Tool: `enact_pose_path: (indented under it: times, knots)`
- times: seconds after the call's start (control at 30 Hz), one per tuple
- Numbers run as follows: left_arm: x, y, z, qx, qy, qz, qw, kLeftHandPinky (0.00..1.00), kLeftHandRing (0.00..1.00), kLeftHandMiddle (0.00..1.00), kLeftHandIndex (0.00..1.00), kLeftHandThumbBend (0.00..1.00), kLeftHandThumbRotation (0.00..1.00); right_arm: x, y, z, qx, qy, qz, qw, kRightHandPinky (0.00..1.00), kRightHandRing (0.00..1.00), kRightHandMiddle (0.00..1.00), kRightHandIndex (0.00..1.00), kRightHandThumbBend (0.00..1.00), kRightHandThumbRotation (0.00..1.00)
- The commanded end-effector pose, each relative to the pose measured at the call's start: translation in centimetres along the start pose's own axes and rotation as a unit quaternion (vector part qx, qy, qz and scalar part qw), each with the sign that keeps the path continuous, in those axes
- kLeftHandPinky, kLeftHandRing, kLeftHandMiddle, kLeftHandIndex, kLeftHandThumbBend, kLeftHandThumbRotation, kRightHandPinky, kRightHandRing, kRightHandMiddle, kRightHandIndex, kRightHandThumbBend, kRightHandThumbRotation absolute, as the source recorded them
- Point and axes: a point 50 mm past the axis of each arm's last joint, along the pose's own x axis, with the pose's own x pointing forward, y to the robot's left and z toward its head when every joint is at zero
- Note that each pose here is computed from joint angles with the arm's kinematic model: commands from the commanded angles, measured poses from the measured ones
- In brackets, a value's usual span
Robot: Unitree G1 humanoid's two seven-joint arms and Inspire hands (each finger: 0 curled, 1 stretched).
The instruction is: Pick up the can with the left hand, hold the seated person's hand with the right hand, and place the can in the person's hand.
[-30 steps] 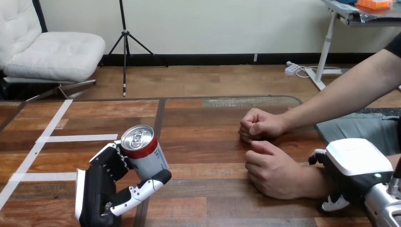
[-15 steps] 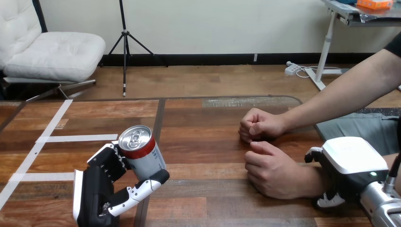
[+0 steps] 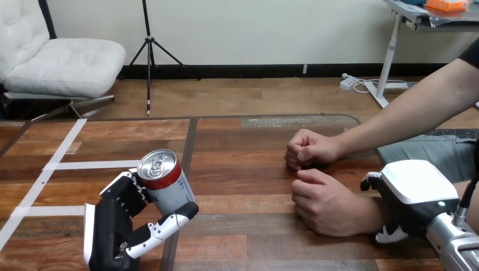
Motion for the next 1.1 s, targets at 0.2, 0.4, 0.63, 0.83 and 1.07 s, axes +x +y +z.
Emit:
enact_pose_path:
  times: [0.2, 0.4, 0.63, 0.83, 1.07]
  knots:
    - [1.6, -0.07, 2.06, 0.011, -0.062, -0.005, 0.998, 0.44, 0.44, 0.48, 0.5, 0.74, 0.0, 0.72, 1.11, -0.27, 0.022, 0.008, 0.027, 0.9994, 0.74, 0.76, 0.77, 0.75, 0.81, 0.03]
    - [1.57, 0.05, 2.17, 0.015, -0.063, -0.004, 0.9979, 0.44, 0.44, 0.48, 0.5, 0.74, 0.0, 0.7, 1.09, -0.21, 0.029, 0.009, 0.032, 0.999, 0.72, 0.75, 0.76, 0.74, 0.81, 0.01]
    - [1.58, 0.14, 2.18, 0.013, -0.063, -0.003, 0.9979, 0.44, 0.44, 0.48, 0.5, 0.73, 0.0, 0.73, 1.02, -0.09, 0.032, 0.014, 0.042, 0.9985, 0.7, 0.74, 0.76, 0.74, 0.79, 0.0]
    - [1.58, 0.14, 2.19, 0.007, -0.064, -0.002, 0.998, 0.44, 0.44, 0.48, 0.51, 0.73, 0.0, 0.78, 1.07, -0.07, 0.036, 0.019, 0.047, 0.9981, 0.64, 0.71, 0.73, 0.72, 0.8, 0.0]
    - [1.64, 0.2, 2.21, 0.008, -0.066, -0.002, 0.9978, 0.45, 0.44, 0.48, 0.51, 0.73, 0.0, 0.76, 1.03, 0.03, 0.042, 0.023, 0.06, 0.997, 0.53, 0.63, 0.68, 0.69, 0.79, 0.0]
